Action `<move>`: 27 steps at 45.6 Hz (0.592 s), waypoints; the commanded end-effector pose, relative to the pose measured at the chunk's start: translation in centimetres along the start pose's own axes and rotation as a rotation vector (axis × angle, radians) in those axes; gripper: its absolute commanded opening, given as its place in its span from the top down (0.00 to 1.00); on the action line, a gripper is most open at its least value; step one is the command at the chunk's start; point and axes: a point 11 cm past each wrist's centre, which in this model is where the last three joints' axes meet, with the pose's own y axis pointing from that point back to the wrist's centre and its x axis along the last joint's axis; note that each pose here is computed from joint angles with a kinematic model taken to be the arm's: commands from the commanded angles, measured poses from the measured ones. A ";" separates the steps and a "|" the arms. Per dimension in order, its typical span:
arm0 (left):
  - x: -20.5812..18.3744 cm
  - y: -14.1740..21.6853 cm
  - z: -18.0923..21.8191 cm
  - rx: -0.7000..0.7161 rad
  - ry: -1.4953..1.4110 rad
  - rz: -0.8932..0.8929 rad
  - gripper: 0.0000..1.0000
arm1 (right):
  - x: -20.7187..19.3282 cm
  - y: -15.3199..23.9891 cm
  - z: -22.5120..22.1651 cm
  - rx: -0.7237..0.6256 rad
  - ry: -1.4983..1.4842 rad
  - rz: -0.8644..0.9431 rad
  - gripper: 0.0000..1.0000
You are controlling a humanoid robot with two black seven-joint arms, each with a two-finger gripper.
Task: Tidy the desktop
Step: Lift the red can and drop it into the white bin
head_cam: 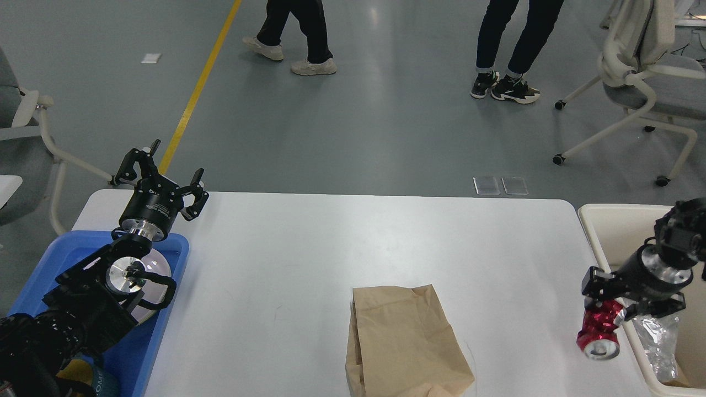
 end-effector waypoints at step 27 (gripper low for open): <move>0.0 0.0 0.0 0.000 0.000 0.000 0.03 | 9.0 28.4 -0.9 0.077 -0.033 0.513 1.00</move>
